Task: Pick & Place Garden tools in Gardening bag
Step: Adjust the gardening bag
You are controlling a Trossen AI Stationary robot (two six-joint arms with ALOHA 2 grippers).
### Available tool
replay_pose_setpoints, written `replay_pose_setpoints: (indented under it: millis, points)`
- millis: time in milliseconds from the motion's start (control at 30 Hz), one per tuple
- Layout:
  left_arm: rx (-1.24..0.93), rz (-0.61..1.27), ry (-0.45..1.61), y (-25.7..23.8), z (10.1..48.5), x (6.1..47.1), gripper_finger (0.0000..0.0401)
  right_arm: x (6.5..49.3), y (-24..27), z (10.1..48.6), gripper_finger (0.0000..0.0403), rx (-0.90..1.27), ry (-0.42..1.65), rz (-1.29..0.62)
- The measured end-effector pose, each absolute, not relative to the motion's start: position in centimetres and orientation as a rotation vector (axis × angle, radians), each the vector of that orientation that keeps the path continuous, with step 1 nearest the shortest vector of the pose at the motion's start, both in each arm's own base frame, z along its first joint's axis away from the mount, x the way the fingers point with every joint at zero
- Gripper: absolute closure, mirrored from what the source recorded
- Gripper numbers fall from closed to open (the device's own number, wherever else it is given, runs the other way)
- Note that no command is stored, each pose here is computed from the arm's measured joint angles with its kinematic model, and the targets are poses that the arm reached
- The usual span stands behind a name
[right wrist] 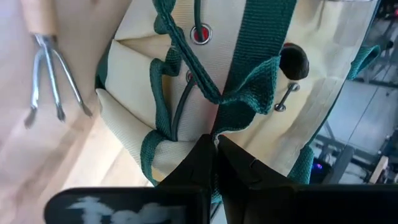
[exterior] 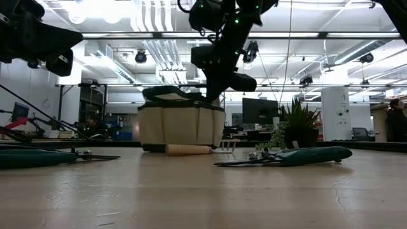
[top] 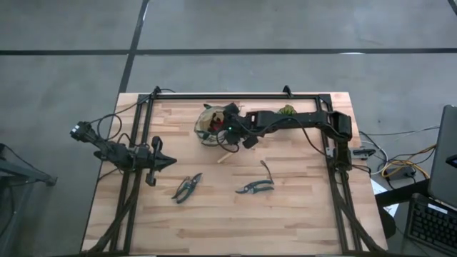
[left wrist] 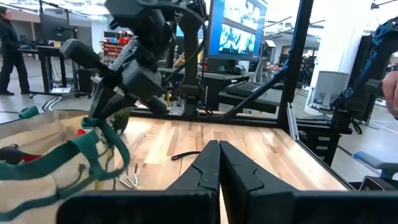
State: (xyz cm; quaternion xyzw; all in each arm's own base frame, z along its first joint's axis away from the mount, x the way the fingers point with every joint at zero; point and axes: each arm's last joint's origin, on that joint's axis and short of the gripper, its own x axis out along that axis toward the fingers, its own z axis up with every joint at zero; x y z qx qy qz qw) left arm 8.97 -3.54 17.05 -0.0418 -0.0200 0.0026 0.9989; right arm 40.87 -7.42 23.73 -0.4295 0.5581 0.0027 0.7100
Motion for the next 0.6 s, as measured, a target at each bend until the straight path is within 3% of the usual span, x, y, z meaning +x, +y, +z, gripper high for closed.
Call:
replay_pose_setpoints:
  millis: [400, 600]
  points:
    - [-0.083, 0.005, -0.040, -3.54, 17.05, 8.97, 0.0396, 40.82, -7.51, 23.86, 0.0390, -0.999, 1.277, -0.079]
    - [-0.083, 0.005, -0.040, -3.54, 17.04, 8.97, 0.0396, 40.77, -7.56, 24.00, 0.0343, -0.995, 1.282, -0.118]
